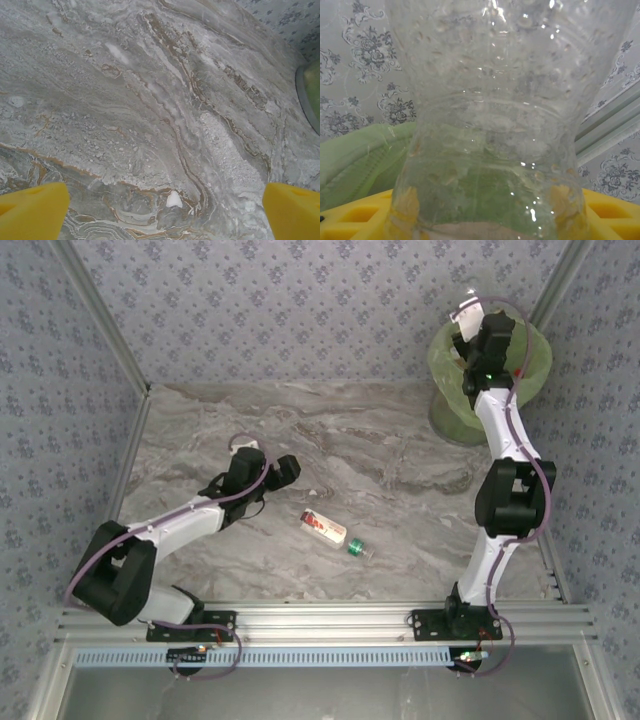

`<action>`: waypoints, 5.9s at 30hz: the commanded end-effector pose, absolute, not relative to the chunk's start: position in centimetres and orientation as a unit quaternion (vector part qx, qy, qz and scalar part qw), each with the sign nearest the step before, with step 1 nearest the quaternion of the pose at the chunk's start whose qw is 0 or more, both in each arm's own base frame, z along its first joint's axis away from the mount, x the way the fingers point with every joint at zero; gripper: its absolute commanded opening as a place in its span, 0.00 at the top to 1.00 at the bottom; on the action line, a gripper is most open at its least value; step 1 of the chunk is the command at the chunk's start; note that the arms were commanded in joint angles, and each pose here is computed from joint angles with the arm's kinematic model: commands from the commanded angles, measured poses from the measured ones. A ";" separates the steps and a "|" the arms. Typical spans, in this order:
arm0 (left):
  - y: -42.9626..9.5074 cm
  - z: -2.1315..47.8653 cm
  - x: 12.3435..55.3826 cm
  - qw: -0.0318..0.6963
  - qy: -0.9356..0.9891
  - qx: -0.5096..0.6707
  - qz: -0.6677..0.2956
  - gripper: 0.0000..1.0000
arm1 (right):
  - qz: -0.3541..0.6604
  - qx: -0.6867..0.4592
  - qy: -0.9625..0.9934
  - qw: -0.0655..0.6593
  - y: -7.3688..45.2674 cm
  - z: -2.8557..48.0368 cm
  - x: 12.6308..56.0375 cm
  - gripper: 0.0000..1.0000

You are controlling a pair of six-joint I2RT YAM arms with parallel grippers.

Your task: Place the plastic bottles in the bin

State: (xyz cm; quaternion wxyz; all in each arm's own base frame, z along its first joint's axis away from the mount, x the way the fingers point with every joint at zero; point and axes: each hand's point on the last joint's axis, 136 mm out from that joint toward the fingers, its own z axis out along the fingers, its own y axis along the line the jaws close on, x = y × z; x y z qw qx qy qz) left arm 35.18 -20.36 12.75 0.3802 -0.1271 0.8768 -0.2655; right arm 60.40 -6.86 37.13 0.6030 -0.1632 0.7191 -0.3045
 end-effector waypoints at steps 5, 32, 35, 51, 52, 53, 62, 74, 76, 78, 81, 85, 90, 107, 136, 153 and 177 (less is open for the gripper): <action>-20.8 13.5 35.9 0.387 0.871 -0.124 -0.276 0.01 | -0.302 -0.165 0.699 0.626 -6.2 39.3 59.5 0.64; -20.1 13.1 35.5 0.389 0.875 -0.126 -0.260 0.01 | -0.303 -0.057 0.754 0.580 -13.4 36.5 60.7 0.19; -20.0 13.1 35.4 0.389 0.875 -0.126 -0.261 0.01 | -0.287 -0.046 0.751 0.593 -13.0 38.1 59.8 0.03; -19.6 14.0 34.4 0.396 0.871 -0.113 -0.267 0.01 | -0.216 0.003 0.732 0.646 -9.3 40.8 51.7 0.01; -19.6 14.1 34.3 0.395 0.872 -0.113 -0.267 0.01 | -0.204 0.004 0.732 0.650 -8.8 41.0 51.2 0.01; -19.6 14.2 34.2 0.393 0.873 -0.113 -0.267 0.01 | -0.189 0.004 0.736 0.651 -8.2 41.0 50.6 0.01; -19.7 13.5 31.5 0.315 0.903 -0.119 -0.268 0.01 | -0.035 -0.075 0.781 0.620 1.2 38.5 44.9 0.01; -22.0 11.8 25.5 0.186 0.944 -0.102 -0.254 0.01 | 0.127 -0.263 0.848 0.443 14.7 26.9 35.6 0.01; -21.5 11.3 25.6 0.193 0.943 -0.120 -0.243 0.01 | 0.140 -0.304 0.851 0.404 16.8 24.1 33.6 0.01; -20.8 11.0 25.9 0.203 0.940 -0.145 -0.234 0.01 | 0.155 -0.331 0.851 0.377 18.6 22.2 31.9 0.01; -19.6 10.6 25.7 0.209 0.939 -0.167 -0.214 0.01 | 0.169 -0.363 0.852 0.337 20.9 20.1 29.8 0.01; -18.1 10.3 25.3 0.210 0.943 -0.174 -0.190 0.01 | 0.177 -0.409 0.851 0.278 24.2 17.0 27.2 0.01; -16.6 9.8 25.2 0.217 0.936 -0.206 -0.186 0.01 | 0.160 -0.468 0.842 0.217 28.1 13.2 24.4 0.01; -13.6 8.8 24.5 0.229 0.925 -0.246 -0.179 0.01 | 0.094 -0.509 0.843 0.147 33.3 5.7 24.1 0.02; -15.0 8.5 26.3 0.233 0.913 -0.263 -0.207 0.01 | 0.029 -0.409 0.890 0.200 29.7 5.7 29.3 0.47; -17.6 9.3 28.3 0.242 0.910 -0.224 -0.251 0.01 | 0.017 -0.232 0.916 0.326 23.3 11.2 34.3 0.53; -19.7 11.2 30.2 0.269 0.898 -0.190 -0.293 0.01 | 0.077 0.014 0.858 0.507 11.5 23.9 38.5 0.56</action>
